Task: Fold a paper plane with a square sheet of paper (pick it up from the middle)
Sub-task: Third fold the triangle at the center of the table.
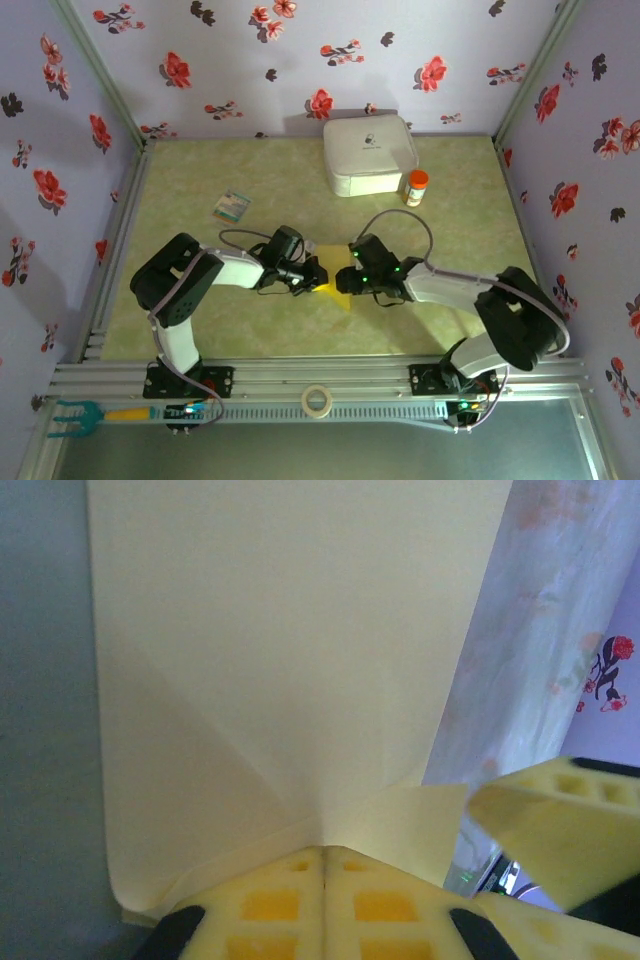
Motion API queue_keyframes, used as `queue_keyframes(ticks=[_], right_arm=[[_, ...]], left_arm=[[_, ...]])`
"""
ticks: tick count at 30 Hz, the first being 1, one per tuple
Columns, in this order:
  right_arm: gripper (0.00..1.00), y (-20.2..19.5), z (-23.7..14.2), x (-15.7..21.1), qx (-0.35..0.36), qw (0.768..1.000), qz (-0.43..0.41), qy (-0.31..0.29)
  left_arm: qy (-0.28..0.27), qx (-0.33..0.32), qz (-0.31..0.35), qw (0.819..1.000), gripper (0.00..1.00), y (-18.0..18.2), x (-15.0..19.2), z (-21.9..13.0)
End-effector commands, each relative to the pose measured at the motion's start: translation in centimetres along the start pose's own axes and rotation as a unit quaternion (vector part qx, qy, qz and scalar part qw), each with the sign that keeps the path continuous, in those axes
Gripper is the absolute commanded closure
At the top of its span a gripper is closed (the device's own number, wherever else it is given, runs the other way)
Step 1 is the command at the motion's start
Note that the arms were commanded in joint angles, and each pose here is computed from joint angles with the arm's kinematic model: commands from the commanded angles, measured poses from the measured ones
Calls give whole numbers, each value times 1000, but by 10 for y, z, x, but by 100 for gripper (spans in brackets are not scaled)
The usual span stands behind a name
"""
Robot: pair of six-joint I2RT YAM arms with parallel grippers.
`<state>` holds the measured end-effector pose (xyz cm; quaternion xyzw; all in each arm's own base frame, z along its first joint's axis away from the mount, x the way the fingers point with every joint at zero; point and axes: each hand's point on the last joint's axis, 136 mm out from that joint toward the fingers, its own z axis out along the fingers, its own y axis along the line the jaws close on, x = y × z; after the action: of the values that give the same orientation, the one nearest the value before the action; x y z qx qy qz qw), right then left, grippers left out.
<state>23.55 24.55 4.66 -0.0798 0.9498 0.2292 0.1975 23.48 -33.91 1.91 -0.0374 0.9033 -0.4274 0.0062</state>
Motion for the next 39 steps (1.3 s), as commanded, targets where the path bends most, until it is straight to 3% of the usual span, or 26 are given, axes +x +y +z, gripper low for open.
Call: queue_keyframes(ticks=[1, 4, 7, 9, 12, 26, 39], right_arm=[[52, 6, -21, -14, -16, 999, 46, -23], [62, 30, -25, -9, -84, 994, 74, -7], [81, 52, -20, 0, -137, 985, 96, 28], [92, 59, -13, 11, -136, 986, 87, 47], [100, 63, -4, 20, -124, 987, 78, 66], [100, 57, 24, 33, -78, 989, 74, 100], [100, 35, 28, 43, -34, 991, 73, 109]], left_arm=[[8, -34, -8, 999, 100, 18, 5, 6], [8, -36, -8, 999, 100, 19, 5, 5], [7, -36, -7, 999, 100, 19, 5, 5], [7, -37, -6, 999, 100, 18, 4, 5], [7, -38, -6, 999, 100, 18, 3, 5], [7, -39, -5, 999, 100, 18, 4, 5], [9, -41, -5, 999, 100, 18, 3, 5]])
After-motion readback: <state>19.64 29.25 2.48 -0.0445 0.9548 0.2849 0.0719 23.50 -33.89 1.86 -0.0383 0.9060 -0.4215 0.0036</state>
